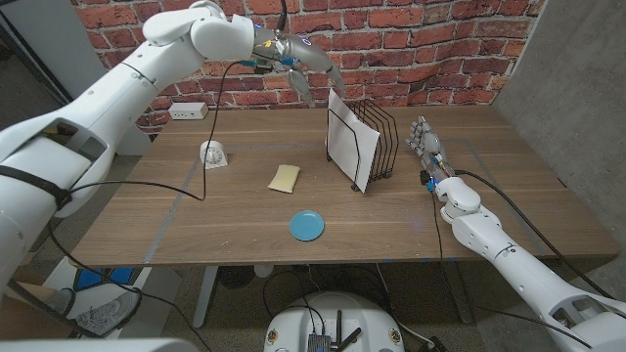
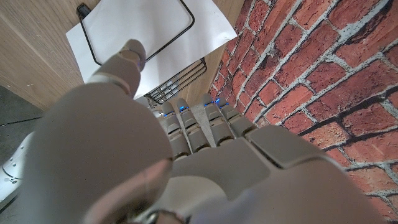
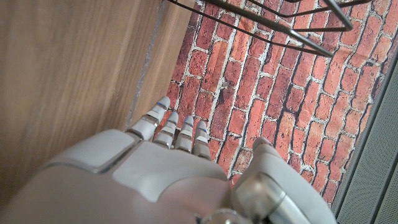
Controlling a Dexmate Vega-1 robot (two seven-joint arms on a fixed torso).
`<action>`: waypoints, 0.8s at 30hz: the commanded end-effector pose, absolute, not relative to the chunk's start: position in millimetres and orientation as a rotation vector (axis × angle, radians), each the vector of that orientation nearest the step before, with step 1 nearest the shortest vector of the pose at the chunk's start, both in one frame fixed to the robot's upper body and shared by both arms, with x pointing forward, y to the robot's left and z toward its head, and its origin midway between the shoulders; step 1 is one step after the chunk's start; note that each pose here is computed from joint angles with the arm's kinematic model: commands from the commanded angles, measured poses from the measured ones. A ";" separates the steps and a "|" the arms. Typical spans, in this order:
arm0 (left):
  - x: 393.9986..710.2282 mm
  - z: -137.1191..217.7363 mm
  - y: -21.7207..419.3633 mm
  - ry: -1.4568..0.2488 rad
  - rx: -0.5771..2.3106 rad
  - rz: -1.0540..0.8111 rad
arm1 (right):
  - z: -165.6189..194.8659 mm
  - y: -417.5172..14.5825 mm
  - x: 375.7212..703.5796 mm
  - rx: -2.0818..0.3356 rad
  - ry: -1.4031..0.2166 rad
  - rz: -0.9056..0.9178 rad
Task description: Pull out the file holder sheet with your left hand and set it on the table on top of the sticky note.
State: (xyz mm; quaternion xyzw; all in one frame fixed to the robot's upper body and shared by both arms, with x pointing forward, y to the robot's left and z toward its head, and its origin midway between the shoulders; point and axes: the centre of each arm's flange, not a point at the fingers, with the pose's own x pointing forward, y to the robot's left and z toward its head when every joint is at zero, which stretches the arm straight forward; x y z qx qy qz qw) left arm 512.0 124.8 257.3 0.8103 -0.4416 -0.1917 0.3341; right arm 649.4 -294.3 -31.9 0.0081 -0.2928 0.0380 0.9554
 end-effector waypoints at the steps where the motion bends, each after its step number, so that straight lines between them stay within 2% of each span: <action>1: 516.2 239.7 120.6 -1.192 2.133 -0.443 | -32.2 -297.0 648.6 0.017 -0.589 0.079; 9: 522.9 236.9 113.4 -1.173 2.164 -0.436 | -33.7 -296.1 650.0 0.021 -0.585 0.091; 24: 534.7 230.5 104.5 -1.256 2.138 -0.344 | -36.5 -297.5 651.9 0.031 -0.582 0.096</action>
